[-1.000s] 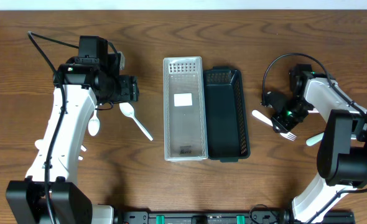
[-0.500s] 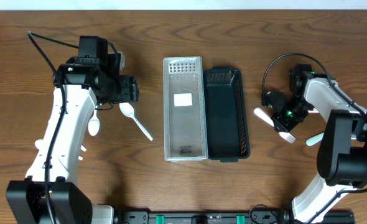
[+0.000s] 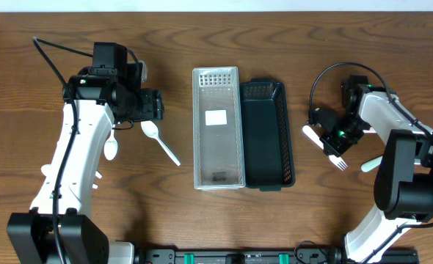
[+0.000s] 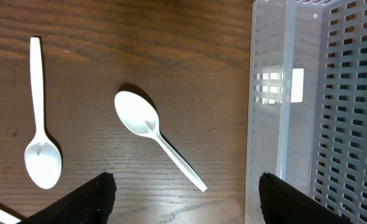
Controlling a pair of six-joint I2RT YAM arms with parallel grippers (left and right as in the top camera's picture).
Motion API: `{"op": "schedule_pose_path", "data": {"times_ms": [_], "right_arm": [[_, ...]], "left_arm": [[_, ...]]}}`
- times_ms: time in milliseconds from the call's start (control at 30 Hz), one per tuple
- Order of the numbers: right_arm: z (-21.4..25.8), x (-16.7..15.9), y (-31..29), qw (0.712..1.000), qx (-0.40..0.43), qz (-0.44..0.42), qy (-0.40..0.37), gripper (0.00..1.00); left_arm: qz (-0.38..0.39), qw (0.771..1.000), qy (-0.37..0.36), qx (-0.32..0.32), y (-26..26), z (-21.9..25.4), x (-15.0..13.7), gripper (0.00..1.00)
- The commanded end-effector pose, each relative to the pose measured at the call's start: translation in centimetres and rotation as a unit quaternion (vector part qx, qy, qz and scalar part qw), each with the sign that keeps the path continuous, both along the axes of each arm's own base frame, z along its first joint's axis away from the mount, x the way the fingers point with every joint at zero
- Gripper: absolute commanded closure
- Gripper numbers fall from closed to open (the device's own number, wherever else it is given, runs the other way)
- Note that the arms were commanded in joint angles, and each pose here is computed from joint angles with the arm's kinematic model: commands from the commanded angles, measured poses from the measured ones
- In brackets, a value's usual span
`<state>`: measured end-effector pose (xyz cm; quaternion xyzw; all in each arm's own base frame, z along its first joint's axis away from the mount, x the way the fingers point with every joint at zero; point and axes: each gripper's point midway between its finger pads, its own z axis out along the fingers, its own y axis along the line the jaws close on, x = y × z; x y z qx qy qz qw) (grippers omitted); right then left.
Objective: Pack container
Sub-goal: 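Lower right gripper and close it on the white fork handle, then carry the fork left and lower it into the dark green basket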
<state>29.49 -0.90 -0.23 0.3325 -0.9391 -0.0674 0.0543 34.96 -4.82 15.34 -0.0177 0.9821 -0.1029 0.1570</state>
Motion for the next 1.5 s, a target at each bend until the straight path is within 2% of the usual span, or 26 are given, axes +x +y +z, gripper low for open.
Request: {"op": "schedule_pose_path", "data": {"times_ms": [0,433,633,733,1133,1467], "right_arm": [[-0.6,-0.1,0.3,1.000,0.000,-0.009,0.005,0.99],[-0.6,1.4,0.1,0.999,-0.009,-0.049,-0.020,0.99],[0.8,3.3,0.0,0.996,-0.012,-0.078,-0.041,0.99],[2.2,4.4,-0.1,0.995,-0.013,-0.081,-0.051,0.99],[10.8,9.9,0.1,0.965,-0.023,-0.234,-0.118,0.99],[16.1,11.2,8.1,0.943,0.006,-0.301,-0.141,0.99]], "left_arm": [[-0.004,1.000,-0.021,-0.003,-0.1,1.4,0.4,0.24],[-0.004,1.000,-0.021,-0.003,-0.1,1.4,0.4,0.24],[-0.004,1.000,-0.021,-0.003,-0.1,1.4,0.4,0.24],[-0.004,1.000,-0.021,-0.003,-0.1,1.4,0.4,0.24],[-0.004,1.000,-0.021,-0.003,-0.1,1.4,0.4,0.24],[-0.004,1.000,-0.026,-0.003,-0.1,1.5,0.6,0.23]]}}
